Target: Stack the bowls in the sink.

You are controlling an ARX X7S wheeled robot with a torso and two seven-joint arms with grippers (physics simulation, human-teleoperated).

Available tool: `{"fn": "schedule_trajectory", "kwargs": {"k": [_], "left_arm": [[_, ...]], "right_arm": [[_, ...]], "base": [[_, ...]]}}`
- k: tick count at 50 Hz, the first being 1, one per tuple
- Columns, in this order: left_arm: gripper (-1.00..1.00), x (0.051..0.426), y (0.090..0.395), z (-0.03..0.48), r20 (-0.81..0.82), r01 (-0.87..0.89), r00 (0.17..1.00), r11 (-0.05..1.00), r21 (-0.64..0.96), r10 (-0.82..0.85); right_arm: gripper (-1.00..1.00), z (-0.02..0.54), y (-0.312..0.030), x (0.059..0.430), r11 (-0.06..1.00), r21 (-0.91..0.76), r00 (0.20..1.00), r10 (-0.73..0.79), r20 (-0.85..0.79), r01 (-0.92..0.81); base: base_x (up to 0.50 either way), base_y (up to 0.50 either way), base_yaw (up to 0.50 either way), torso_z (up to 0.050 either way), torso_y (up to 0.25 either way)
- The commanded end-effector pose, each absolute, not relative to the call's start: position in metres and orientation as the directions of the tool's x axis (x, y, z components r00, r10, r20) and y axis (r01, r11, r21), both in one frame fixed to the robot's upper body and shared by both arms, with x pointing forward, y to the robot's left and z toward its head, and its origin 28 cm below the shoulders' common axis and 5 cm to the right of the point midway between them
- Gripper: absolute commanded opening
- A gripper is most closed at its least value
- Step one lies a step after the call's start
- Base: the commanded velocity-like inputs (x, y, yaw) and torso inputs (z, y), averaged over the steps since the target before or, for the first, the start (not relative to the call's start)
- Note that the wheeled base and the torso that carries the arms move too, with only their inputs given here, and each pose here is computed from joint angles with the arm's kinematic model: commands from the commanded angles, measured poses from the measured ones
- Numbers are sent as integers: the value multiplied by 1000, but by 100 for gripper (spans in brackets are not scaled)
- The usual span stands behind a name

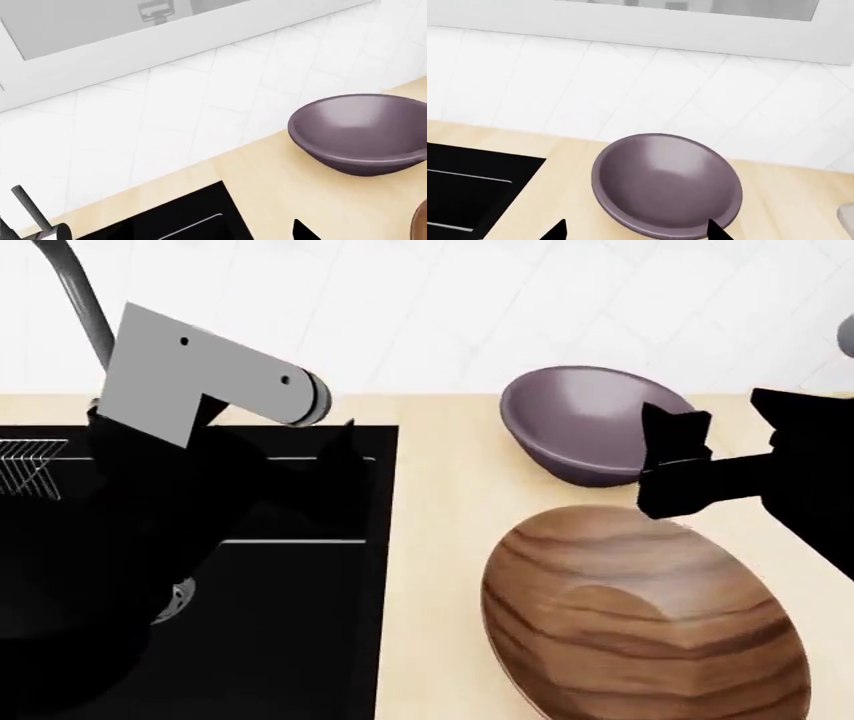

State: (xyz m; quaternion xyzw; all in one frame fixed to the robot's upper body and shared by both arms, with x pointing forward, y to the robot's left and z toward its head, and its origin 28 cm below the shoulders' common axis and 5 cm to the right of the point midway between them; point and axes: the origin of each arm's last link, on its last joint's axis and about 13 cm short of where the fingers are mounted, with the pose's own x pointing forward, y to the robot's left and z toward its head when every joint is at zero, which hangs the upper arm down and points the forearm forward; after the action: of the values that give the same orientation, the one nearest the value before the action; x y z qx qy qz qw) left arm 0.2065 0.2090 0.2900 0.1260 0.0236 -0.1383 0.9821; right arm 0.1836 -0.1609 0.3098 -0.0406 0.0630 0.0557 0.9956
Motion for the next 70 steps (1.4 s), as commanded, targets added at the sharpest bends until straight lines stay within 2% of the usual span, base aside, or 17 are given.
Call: {"fn": "schedule_trajectory", "kwargs": {"k": [1,14,24,27,36,41,60,70], "left_arm": [[100,197,208,289,-85,296,955,927,231,-284],[100,200,211,294,-53,261,965,942,212,-255],[100,195,214,297,-30,249,968,949,194,-248],[100,191,212,296,-82,282,959,945,166,-272],[100,166,209,324,-307,408,856,908,-96,-416],[100,155,209,332,-373,409,805,887,-215,-461],[100,164,211,304,-427,367,731,834,-411,-532],[100,167,207,290,-449,375,683,805,-460,-575]], "right_arm": [[100,320,-161,178,992,-49,991,117,-67,-120],[100,316,-156,188,987,-37,983,154,-97,-159],[100,320,-142,201,980,-1,971,197,-138,-199],[100,319,-143,201,982,-6,972,189,-141,-191],[100,326,-144,205,984,-21,973,169,-157,-175],[100,329,-145,206,986,-20,974,161,-157,-167],[100,327,-152,204,994,-47,982,94,-164,-103],[100,324,-152,206,994,-51,981,88,-173,-98]], "base": [[0,-371,0,0,0],[0,-500,0,0,0],[0,0,0,0,0],[0,0,0,0,0],[0,0,0,0,0],[0,0,0,0,0],[0,0,0,0,0],[0,0,0,0,0]]}}
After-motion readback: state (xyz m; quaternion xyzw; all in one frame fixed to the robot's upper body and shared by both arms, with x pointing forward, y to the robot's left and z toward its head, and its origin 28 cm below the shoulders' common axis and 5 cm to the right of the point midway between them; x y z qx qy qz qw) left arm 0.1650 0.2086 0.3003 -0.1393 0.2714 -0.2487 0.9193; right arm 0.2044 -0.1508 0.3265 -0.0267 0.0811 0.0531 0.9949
